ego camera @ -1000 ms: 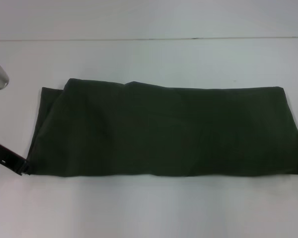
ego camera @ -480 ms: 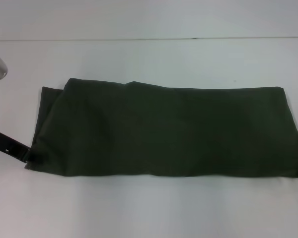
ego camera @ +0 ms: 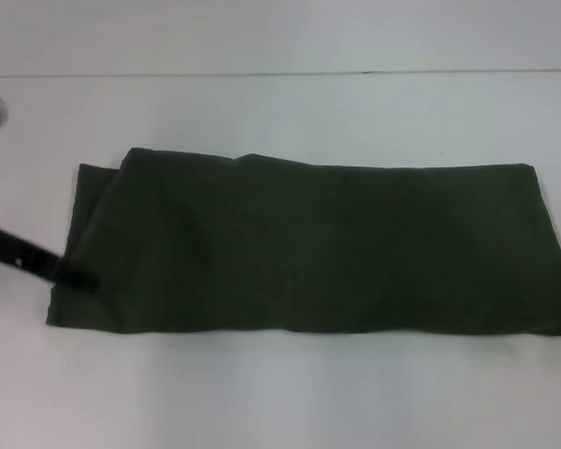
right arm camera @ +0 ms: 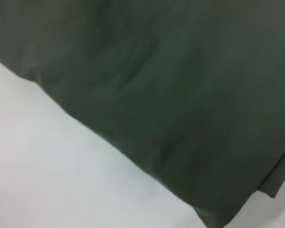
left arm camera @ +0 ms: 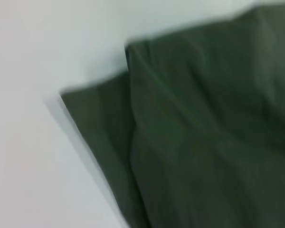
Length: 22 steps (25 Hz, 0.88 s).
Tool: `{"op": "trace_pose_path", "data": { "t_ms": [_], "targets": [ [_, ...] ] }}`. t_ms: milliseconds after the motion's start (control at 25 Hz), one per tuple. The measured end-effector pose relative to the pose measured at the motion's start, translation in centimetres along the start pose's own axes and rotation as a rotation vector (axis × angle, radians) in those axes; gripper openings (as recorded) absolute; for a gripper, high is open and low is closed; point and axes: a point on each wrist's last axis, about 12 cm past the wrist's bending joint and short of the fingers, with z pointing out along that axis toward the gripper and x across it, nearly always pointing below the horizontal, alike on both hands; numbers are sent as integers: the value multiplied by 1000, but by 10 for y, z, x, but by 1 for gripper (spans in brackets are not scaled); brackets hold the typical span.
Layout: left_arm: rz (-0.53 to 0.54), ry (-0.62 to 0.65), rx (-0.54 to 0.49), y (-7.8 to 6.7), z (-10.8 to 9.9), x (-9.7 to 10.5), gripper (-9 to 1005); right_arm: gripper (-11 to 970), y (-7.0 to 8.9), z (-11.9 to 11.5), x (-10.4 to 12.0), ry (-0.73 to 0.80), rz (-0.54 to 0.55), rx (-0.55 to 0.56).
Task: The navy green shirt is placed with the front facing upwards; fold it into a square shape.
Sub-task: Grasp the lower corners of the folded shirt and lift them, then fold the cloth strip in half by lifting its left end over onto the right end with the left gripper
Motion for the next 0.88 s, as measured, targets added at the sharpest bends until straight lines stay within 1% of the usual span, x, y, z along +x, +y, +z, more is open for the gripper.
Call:
{"op": "trace_pose_path", "data": {
  "t_ms": [80, 200, 320, 400, 520, 680, 760, 840, 880],
  "targets": [
    [-18, -69, 2, 4, -5, -4, 602, 606, 1, -11, -2, -9, -23, -6],
    [-47, -193, 32, 11, -13, -7, 659, 812, 2, -27, -4, -40, -60, -21],
    [-75, -337, 87, 18, -17, -5, 717, 888, 6, -41, -10, -117, -123, -35],
    [-90, -422, 128, 20, -17, -3, 805, 938, 9, -46, -14, -176, -161, -49],
    [-112, -542, 171, 24, -17, 2, 936, 936, 12, -50, -19, -277, -200, -77],
    [-134, -662, 181, 31, -21, 9, 938, 934, 13, -48, -19, -522, -206, -122],
    [-138, -711, 180, 34, -24, 11, 939, 933, 11, -43, -14, -695, -206, -136],
    [-136, -752, 179, 36, -28, 12, 939, 932, 8, -34, -6, -858, -204, -167],
    [-136, -769, 177, 38, -30, 11, 939, 932, 6, -26, 0, -944, -200, -194]
  ]
}}
